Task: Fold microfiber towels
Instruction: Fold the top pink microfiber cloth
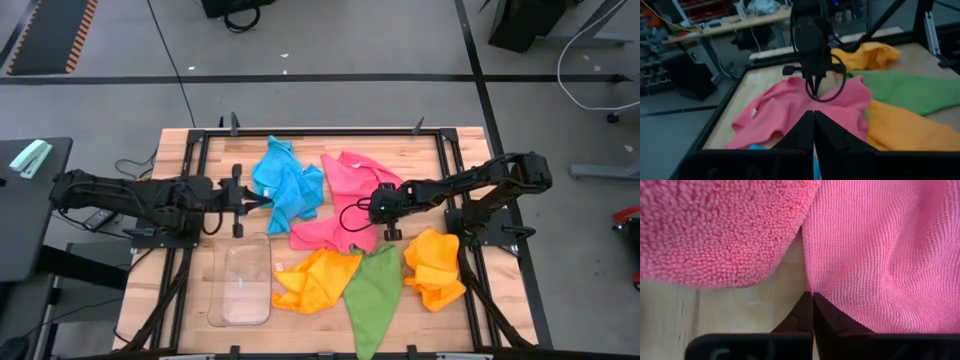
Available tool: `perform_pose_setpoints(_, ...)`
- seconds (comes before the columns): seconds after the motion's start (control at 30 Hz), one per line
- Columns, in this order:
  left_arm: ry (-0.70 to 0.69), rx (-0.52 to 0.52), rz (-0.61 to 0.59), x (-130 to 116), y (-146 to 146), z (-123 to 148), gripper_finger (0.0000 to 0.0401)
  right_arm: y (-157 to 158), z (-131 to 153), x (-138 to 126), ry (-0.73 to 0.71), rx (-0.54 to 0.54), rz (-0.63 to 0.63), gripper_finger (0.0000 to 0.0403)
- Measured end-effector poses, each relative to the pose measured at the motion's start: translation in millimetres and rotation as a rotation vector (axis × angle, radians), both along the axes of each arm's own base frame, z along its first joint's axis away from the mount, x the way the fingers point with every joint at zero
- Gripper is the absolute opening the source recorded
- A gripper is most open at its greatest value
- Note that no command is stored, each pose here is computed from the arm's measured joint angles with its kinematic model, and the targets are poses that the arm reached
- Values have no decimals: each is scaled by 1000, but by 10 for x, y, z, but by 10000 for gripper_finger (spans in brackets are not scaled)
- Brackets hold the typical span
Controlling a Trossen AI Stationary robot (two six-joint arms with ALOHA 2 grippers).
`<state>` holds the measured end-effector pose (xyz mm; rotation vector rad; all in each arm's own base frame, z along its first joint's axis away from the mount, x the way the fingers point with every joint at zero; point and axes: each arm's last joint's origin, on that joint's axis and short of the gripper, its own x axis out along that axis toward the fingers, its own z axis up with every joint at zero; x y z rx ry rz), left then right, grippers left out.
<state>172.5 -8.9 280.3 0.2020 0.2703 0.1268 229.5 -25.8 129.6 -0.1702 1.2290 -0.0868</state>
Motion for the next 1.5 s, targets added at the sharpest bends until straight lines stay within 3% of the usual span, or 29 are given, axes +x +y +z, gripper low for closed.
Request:
perform_pose_setpoints(0.3, 65, -36, 12, 102, -14, -107, 24, 58, 223, 79, 100, 11, 15, 2)
perform_pose_setpoints(0.57, 70, -59, 19, 120, -16, -124, 6, 166, 530, 191, 140, 11, 56, 0)
perform_pose_setpoints(0.8, 65, -84, 27, 119, -16, -123, 36, 285, 843, 249, 180, 27, 88, 0)
perform_pose_setpoints(0.97, 48, -108, 35, 132, -14, -114, 37, 254, 1090, 355, 111, -17, 70, 0)
perform_pose_setpoints(1.2, 98, -128, 78, 338, -13, -267, 29, 100, 1401, 465, 9, -38, -1, 0)
perform_pose_setpoints(1.5, 91, -124, 118, 665, -30, -484, 67, -56, 1710, 537, -104, -27, -101, 0)
